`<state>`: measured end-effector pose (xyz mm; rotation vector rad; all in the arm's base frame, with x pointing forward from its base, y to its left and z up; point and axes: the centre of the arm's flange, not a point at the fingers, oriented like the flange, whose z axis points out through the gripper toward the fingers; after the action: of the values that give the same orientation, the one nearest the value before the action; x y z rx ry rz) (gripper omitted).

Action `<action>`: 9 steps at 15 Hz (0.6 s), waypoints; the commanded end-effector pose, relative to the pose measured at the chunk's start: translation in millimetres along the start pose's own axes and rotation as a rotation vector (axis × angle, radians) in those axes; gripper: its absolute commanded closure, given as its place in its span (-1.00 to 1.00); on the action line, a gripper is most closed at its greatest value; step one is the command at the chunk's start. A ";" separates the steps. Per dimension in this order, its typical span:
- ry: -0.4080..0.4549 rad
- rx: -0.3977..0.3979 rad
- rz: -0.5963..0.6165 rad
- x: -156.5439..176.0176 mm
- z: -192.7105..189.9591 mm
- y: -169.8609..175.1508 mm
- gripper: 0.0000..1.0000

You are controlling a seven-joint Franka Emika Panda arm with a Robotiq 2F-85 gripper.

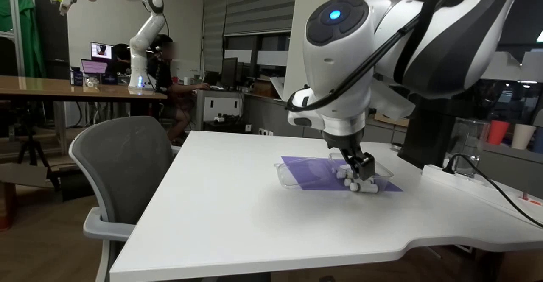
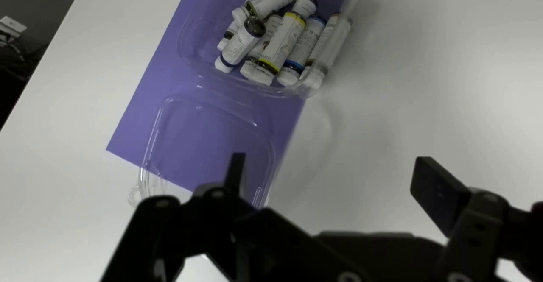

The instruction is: Close the lid to the box on the table

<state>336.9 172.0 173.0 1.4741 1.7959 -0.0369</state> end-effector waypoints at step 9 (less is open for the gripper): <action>-0.016 -0.254 -0.033 78.7 91.9 8.7 -1.00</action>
<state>355.8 197.5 92.4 1.2059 1.7748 0.1650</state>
